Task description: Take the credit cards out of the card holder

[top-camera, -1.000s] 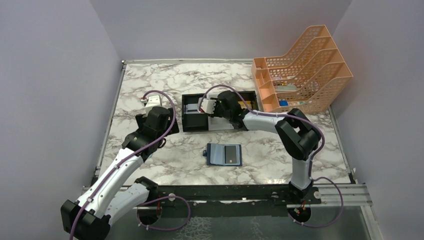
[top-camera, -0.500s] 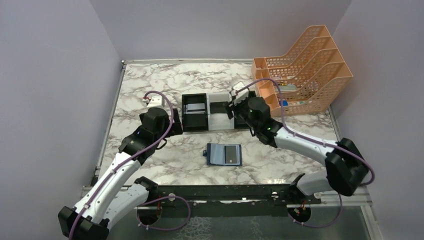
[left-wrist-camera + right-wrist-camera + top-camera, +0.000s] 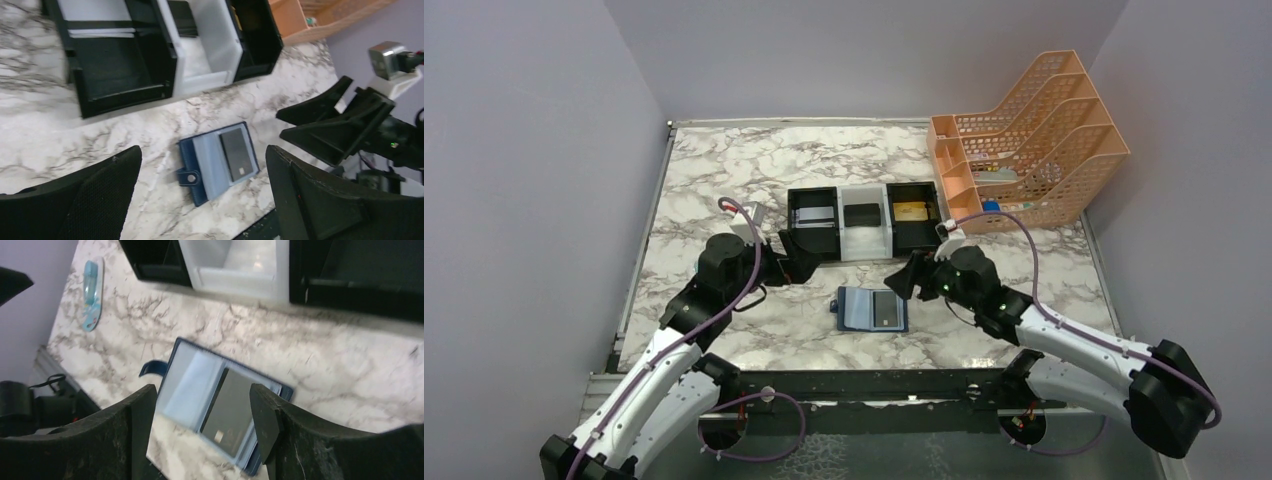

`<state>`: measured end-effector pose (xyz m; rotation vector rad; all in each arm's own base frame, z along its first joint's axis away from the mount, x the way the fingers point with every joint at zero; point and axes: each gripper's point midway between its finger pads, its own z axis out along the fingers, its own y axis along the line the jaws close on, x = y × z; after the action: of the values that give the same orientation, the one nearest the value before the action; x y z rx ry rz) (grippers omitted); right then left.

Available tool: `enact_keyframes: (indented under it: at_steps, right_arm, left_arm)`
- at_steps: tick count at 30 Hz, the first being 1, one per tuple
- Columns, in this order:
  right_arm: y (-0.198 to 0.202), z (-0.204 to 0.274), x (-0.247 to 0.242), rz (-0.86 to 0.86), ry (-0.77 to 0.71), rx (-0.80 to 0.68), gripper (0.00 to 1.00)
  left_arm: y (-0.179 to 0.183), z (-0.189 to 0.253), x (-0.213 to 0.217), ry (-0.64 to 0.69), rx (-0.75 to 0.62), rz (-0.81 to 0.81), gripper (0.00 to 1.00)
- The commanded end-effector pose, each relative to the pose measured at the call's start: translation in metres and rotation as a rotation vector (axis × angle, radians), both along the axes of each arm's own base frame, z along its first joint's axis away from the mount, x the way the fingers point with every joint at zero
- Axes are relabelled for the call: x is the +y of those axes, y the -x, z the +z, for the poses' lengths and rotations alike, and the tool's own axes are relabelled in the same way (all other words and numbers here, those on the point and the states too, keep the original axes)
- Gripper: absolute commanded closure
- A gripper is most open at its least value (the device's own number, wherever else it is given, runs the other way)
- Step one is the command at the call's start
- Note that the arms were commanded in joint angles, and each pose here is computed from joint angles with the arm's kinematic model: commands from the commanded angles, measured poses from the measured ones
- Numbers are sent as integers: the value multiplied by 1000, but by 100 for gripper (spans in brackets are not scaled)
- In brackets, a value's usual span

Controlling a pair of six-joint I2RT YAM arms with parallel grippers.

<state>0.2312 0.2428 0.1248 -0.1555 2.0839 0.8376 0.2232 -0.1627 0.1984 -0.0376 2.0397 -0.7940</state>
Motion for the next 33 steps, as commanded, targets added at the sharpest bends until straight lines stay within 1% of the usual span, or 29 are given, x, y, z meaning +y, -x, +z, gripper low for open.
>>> enact_keyframes:
  at_steps: [1, 3, 5, 8, 10, 14, 16, 18, 20, 23, 27, 29, 30, 32, 33]
  right_arm:
    - [36, -8, 7, 40, -156, 179, 32]
    - [41, -14, 3, 23, -160, 210, 33]
    - [41, -19, -2, -1, -150, 221, 34]
    - [38, -27, -11, -83, -135, 263, 34]
    - [37, -29, -14, -101, -120, 269, 35]
    - [37, -32, -14, -87, -92, 268, 41]
    - [38, -37, -14, -92, -77, 290, 47]
    - [39, -43, -13, -94, -67, 316, 50]
    - [41, -47, -11, -78, -59, 338, 54]
    - [44, -51, -5, -45, -57, 359, 58]
    - [45, -55, 1, -15, -49, 372, 63]
    - [44, -56, 4, -1, -42, 374, 68]
    - [43, -55, 6, 7, -40, 375, 69]
    - [42, -55, 10, 27, -34, 375, 70]
    - [41, -54, 12, 35, -32, 376, 72]
  left_arm:
    - [13, 12, -47, 211, 63, -207, 6]
    - [14, 5, -60, 209, 100, -252, 8]
    - [15, 4, -72, 182, 102, -284, 9]
    - [25, -5, -98, 125, 103, -328, 10]
    - [32, -19, -116, 74, 130, -351, 15]
    - [36, -41, -137, 5, 150, -353, 22]
    - [37, -48, -148, 10, 149, -362, 25]
    - [38, -58, -156, 13, 172, -367, 30]
    - [38, -70, -161, -2, 207, -366, 36]
    - [40, -85, -163, -24, 237, -350, 42]
    - [38, -101, -161, -38, 251, -321, 46]
    - [37, -108, -161, -49, 269, -311, 49]
    - [38, -112, -162, -54, 281, -310, 50]
    - [39, -119, -165, -50, 296, -318, 54]
    - [39, -121, -167, -49, 302, -321, 57]
